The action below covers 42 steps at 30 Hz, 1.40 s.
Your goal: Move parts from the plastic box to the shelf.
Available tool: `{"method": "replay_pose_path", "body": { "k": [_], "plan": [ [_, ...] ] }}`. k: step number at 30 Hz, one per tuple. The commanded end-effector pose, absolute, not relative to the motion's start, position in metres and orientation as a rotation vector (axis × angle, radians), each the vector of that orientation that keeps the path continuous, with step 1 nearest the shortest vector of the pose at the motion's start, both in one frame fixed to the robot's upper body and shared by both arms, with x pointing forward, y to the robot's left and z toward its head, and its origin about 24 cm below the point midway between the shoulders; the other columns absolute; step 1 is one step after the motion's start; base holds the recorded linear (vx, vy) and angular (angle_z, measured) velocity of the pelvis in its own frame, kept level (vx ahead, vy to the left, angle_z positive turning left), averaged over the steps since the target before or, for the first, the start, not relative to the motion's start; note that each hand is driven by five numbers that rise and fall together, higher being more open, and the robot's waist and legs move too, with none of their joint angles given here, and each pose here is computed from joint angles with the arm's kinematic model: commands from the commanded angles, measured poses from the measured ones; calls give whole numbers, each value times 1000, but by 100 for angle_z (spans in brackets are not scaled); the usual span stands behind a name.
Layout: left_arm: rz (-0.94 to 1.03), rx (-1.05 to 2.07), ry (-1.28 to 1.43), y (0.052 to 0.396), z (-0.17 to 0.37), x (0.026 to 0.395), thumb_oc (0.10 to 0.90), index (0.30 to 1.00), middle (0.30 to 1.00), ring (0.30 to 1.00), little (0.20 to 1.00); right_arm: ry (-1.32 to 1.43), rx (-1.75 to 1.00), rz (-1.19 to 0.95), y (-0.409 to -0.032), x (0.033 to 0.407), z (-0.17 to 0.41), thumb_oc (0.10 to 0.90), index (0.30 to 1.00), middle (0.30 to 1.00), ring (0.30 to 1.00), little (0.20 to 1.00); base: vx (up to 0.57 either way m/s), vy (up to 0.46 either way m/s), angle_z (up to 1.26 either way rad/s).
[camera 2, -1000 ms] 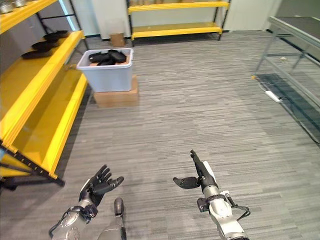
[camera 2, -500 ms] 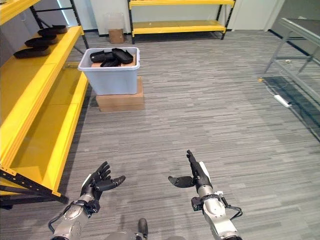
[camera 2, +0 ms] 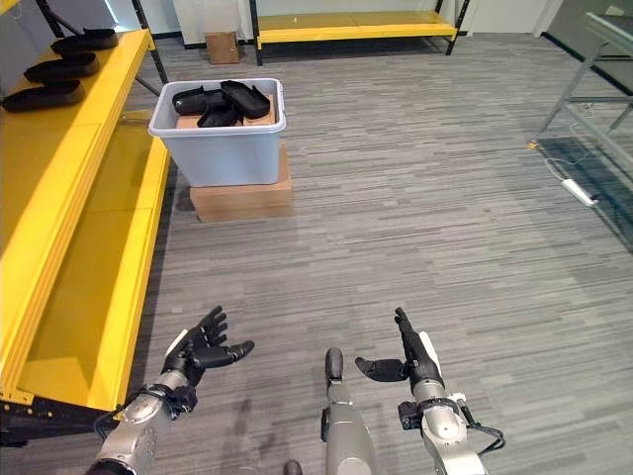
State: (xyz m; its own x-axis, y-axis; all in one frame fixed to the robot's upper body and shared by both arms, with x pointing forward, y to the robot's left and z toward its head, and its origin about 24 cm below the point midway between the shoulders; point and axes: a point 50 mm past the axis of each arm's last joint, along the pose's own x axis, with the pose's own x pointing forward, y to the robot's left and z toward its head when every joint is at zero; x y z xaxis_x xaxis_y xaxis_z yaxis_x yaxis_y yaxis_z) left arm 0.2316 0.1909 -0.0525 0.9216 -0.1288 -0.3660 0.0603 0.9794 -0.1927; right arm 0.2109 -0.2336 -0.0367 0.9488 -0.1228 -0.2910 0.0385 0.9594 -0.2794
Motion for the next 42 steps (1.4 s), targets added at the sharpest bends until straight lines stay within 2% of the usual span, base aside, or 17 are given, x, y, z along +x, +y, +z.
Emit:
{"method": "replay_pose_path", "body": {
  "k": [1,5,16,28,42],
  "plan": [
    [-189,-188,126,185,-6,255,900,1000,1000,1000,1000,58,-297,-85,-230,245,10,900,1000,1000,1000,1000,366,-281,64],
    [-182,-190,113,178,1,265,900,1000,1000,1000,1000,43,-313,-60,-229,247,14,900,1000,1000,1000,1000,315,-237,9],
    [-207,-217,119,169,-2,260,900,1000,1000,1000,1000,97,-358,-34,-233,241,6,900,1000,1000,1000,1000,225,-138,9],
    [-127,-193,65,179,12,278,900,1000,1000,1000,1000,195,-392,1,-235,240,-4,900,1000,1000,1000,1000,121,-163,11],
    [-4,-159,116,222,-12,252,900,1000,1000,1000,1000,131,-365,78,-225,248,5,900,1000,1000,1000,1000,278,73,-8]
  ]
}}
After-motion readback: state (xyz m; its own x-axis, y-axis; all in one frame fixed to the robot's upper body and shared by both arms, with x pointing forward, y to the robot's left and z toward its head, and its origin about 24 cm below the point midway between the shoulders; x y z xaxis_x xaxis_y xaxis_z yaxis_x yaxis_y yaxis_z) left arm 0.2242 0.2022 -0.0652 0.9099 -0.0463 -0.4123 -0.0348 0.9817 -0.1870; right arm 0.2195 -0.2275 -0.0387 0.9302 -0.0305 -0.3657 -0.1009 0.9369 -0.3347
